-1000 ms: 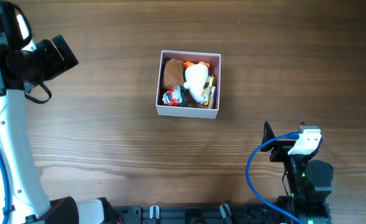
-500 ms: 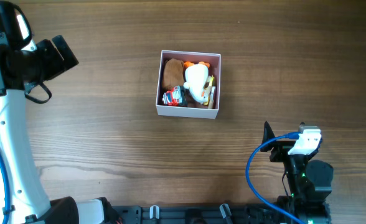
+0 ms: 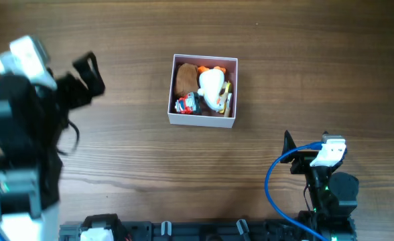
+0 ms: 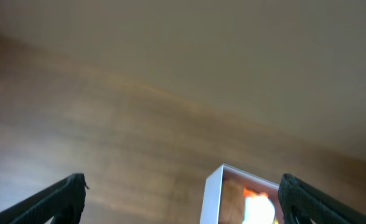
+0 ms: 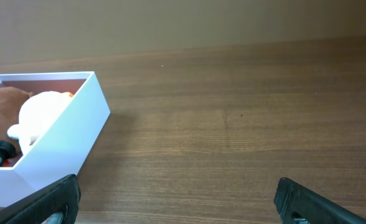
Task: Pack container
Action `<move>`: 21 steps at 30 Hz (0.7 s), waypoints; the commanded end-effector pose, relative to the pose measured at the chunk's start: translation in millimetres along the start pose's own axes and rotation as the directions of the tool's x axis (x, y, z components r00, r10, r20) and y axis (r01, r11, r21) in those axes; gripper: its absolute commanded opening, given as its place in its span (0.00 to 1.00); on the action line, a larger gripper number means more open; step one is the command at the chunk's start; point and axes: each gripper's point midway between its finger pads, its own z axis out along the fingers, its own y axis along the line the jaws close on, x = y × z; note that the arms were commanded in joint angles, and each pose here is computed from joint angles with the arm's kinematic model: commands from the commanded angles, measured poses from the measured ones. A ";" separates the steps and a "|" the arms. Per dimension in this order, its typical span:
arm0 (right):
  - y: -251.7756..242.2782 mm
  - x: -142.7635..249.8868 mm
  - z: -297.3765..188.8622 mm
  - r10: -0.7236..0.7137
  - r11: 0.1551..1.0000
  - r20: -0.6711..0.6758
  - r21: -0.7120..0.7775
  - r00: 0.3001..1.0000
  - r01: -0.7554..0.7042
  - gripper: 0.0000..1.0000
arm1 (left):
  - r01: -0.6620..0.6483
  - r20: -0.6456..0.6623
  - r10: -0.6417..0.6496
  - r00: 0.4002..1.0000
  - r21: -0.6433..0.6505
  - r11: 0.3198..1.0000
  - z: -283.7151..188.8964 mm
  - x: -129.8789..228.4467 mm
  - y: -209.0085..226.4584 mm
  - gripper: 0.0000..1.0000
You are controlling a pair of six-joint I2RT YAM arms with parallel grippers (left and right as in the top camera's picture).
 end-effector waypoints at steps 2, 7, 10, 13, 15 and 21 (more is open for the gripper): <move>-3.2 -1.5 -0.4 0.015 1.000 0.016 0.016 1.000 -0.015 1.00 | 0.001 -0.008 -0.001 1.000 0.043 0.999 0.4 65.0 14.4 1.00; -3.2 -1.5 -0.4 0.015 1.000 0.016 0.016 1.000 -0.015 1.00 | -0.002 0.013 0.001 1.000 0.070 0.998 0.5 120.3 30.8 1.00; -3.2 -1.3 -0.4 0.015 1.000 0.015 0.016 1.000 -0.015 1.00 | -0.004 0.024 0.002 1.000 0.082 0.997 2.6 149.9 40.1 1.00; -3.2 -1.5 -0.4 0.015 1.000 0.016 0.016 1.000 -0.015 1.00 | -0.008 0.038 0.003 0.999 0.110 0.994 5.2 173.6 44.8 1.00; -3.2 -1.5 -0.4 0.015 1.000 0.016 0.017 1.000 -0.015 1.00 | -0.011 0.052 0.005 0.999 0.123 0.992 6.9 186.1 47.8 1.00; -3.2 -1.5 -0.4 0.015 1.000 0.016 0.017 1.000 -0.015 1.00 | -0.032 0.082 0.018 0.996 0.172 0.985 13.9 211.3 47.6 1.00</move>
